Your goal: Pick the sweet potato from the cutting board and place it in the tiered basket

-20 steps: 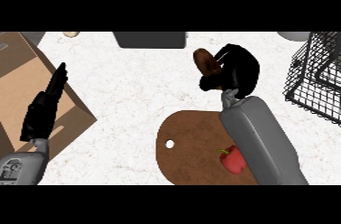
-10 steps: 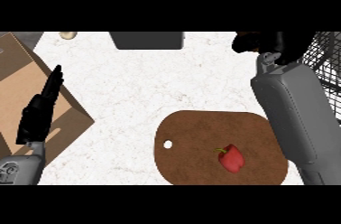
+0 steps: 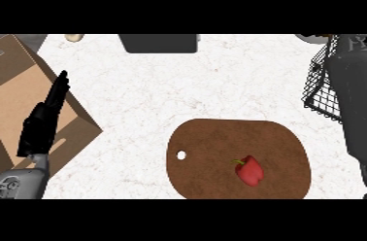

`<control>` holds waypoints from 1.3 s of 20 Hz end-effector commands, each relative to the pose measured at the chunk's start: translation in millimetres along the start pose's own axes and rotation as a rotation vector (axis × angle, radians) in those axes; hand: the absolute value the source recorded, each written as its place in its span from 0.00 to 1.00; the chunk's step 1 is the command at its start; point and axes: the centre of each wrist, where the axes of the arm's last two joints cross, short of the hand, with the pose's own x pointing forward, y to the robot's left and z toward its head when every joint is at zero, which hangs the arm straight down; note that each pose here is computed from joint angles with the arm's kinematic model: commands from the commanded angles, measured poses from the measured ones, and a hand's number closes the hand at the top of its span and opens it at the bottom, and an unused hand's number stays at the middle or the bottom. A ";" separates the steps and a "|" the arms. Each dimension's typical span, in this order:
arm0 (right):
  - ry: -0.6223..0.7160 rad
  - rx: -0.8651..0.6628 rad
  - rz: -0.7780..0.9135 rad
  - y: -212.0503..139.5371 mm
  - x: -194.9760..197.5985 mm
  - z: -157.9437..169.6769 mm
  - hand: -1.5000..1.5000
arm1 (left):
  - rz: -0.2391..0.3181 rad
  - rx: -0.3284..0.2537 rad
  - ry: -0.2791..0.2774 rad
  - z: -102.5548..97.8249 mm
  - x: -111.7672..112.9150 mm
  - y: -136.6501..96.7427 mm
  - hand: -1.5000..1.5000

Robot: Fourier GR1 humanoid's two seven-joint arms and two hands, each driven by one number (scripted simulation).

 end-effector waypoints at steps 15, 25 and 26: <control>0.079 -0.119 0.465 -12.2 -102.7 -92.8 1.00 | 0.011 -0.018 0.047 3.5 -19.8 -13.8 0.50; 0.046 0.053 0.359 -15.9 -167.1 -111.5 1.00 | 0.006 0.004 0.049 16.6 -27.9 -4.4 0.50; 0.031 0.068 0.356 -6.5 -163.7 -105.5 1.00 | 0.006 0.010 0.048 -3.0 -17.7 1.6 0.50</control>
